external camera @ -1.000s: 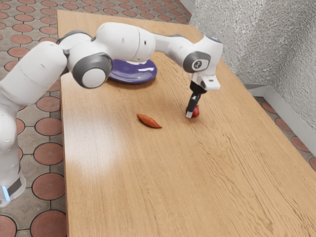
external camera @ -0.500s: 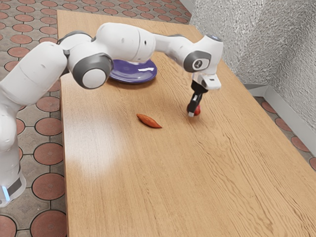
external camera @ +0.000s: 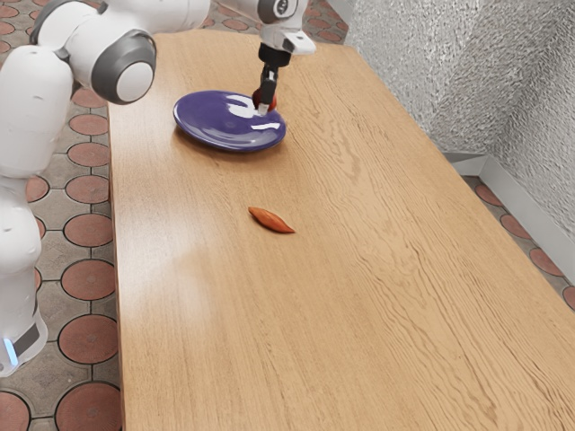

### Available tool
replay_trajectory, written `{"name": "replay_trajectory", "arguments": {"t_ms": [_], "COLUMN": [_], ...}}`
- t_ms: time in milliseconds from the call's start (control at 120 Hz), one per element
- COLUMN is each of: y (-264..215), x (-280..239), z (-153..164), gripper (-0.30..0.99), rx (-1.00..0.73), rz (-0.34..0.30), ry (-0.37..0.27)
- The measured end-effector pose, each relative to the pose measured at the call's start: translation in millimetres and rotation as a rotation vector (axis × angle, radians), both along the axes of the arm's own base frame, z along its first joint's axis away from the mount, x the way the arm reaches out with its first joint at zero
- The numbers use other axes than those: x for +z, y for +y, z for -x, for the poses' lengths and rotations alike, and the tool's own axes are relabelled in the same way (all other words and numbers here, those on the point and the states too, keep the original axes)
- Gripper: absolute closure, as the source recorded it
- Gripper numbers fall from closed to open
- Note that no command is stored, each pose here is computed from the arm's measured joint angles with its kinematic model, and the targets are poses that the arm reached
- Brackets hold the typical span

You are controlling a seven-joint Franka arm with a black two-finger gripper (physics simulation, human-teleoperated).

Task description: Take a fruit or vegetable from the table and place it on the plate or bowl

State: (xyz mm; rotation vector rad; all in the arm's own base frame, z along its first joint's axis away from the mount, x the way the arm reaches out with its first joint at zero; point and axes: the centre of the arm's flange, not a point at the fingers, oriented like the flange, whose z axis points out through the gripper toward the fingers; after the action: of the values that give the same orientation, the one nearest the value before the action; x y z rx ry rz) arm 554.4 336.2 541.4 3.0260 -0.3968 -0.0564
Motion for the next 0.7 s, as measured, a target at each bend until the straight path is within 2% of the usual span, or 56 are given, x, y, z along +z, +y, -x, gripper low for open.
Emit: {"name": "replay_trajectory", "arguments": {"t_ms": [225,458,558,700], "y": [41.0,55.5,54.9,54.1], "x": [-14.7,-18.2,-19.0,-16.8], "z": [49.8,64.9,64.7,65.0], "gripper": [0.37,0.38,0.18,0.07], "rx": [0.103,0.136,0.135,0.133], "rz": [0.039,0.055,0.061,0.063], "ry": [0.056,0.063,0.064,0.062]}}
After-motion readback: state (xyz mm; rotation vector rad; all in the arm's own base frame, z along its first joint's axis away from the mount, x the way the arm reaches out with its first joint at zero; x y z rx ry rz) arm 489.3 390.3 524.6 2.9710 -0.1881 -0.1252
